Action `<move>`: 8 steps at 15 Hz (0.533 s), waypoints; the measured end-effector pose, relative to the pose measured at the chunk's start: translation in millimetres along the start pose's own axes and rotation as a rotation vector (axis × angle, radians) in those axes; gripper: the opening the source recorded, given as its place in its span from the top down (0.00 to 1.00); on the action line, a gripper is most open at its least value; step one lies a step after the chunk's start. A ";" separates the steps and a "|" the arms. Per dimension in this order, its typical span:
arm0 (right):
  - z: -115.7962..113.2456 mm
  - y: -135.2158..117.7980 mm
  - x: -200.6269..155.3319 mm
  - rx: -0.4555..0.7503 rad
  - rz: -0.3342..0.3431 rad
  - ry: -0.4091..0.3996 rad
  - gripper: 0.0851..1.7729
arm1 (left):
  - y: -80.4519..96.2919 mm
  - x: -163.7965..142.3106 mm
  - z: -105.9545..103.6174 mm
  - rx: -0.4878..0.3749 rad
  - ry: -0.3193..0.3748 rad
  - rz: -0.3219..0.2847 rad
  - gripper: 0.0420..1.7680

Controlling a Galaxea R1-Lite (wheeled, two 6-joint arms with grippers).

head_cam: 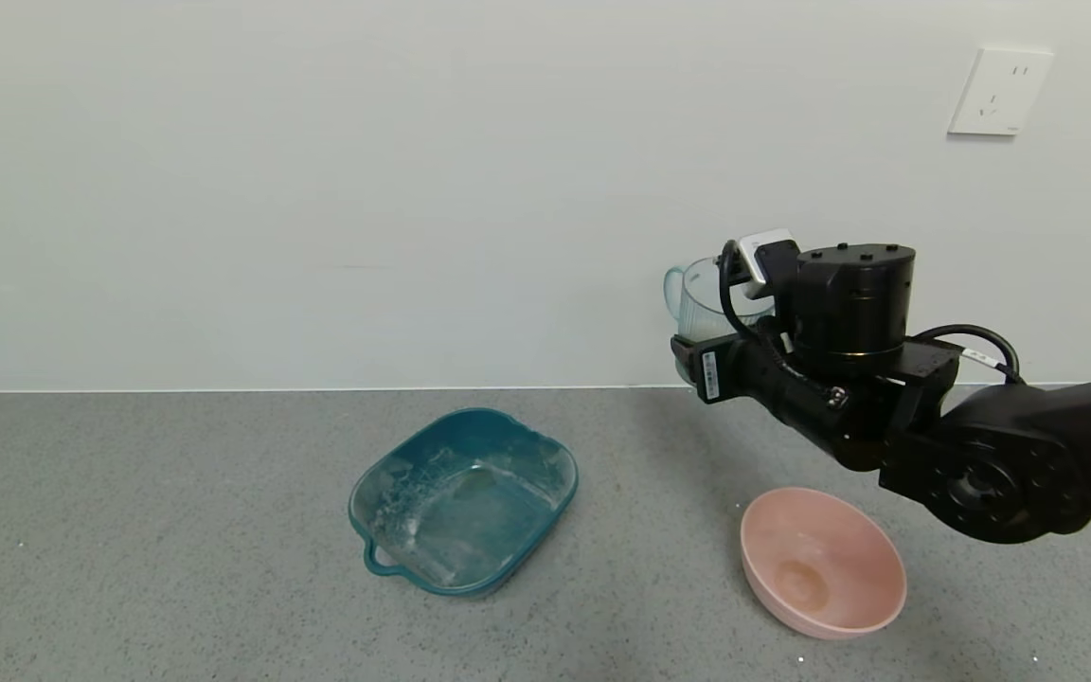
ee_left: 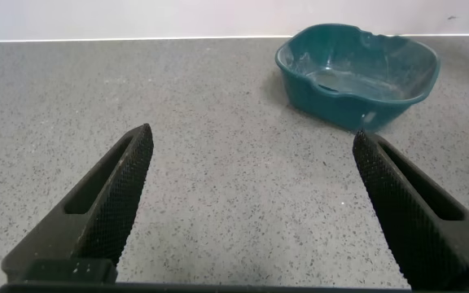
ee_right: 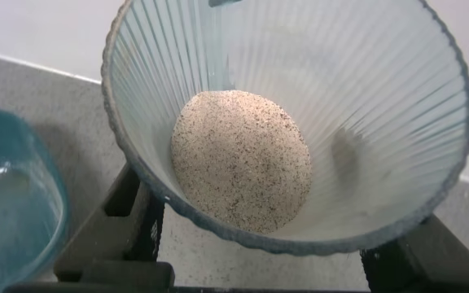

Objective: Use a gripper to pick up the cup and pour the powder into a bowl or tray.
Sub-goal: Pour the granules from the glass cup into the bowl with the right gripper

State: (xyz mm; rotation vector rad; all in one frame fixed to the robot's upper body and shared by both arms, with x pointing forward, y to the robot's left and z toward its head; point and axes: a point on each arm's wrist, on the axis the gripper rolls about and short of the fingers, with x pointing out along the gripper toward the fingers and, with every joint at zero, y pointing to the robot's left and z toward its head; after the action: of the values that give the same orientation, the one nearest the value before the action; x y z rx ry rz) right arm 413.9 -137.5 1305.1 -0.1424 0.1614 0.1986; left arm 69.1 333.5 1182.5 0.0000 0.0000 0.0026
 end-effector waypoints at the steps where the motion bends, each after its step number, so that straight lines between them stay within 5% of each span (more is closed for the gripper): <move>1: 1.3 -1.2 -1.2 -0.051 0.036 -0.001 0.26 | 0.0 0.0 0.0 0.000 0.000 0.000 0.00; 8: 18.9 4.2 2.0 -0.343 0.191 0.081 0.26 | 0.0 0.0 0.0 0.000 0.000 0.000 0.00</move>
State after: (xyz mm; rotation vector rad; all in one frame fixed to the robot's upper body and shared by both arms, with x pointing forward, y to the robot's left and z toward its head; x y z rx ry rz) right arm 417.7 -130.0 1322.7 -0.4776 0.2210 0.4113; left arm 69.1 333.5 1182.5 0.0000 0.0000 0.0026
